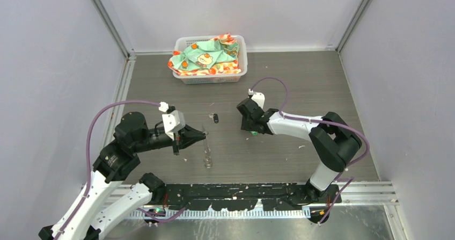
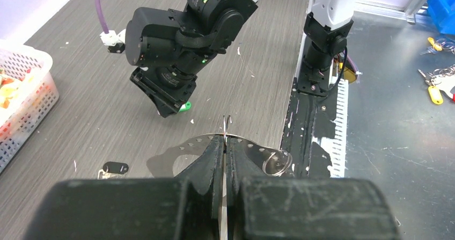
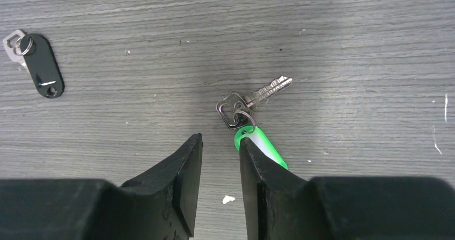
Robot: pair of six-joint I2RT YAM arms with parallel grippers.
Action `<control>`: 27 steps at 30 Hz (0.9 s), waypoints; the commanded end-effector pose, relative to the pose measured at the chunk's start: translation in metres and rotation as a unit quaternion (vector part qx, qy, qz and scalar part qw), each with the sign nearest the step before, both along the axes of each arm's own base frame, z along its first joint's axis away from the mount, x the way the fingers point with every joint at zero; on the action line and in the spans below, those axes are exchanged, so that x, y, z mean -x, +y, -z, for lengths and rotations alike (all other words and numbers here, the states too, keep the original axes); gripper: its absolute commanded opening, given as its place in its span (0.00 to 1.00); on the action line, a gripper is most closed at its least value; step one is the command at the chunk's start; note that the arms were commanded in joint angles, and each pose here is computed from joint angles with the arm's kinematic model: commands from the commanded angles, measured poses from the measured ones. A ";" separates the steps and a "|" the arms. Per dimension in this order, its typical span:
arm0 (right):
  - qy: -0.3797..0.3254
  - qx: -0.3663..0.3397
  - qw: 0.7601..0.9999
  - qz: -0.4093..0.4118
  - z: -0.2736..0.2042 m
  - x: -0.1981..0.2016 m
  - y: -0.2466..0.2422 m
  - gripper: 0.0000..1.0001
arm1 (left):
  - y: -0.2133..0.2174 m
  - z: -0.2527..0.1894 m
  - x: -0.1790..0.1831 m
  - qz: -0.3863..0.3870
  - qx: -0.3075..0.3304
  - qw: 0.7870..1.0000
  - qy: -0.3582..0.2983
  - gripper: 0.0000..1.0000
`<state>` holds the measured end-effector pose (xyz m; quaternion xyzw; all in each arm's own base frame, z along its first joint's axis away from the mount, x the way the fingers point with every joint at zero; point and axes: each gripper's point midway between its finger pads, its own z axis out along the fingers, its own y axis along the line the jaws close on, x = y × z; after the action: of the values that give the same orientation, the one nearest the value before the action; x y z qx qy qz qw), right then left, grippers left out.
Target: Put the keys on the keyring
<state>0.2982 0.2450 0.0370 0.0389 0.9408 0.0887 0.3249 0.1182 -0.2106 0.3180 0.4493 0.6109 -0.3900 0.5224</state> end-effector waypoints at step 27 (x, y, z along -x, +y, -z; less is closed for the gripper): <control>-0.046 0.045 0.996 0.059 0.005 -0.022 -0.002 0.33 | 0.002 -0.029 0.008 0.015 0.025 0.999 -0.040 0.00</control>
<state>0.3055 0.2425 0.0246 0.0524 0.9373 0.0285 0.3434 0.1157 -0.2087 0.3238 0.4566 0.6032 -0.3859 0.5280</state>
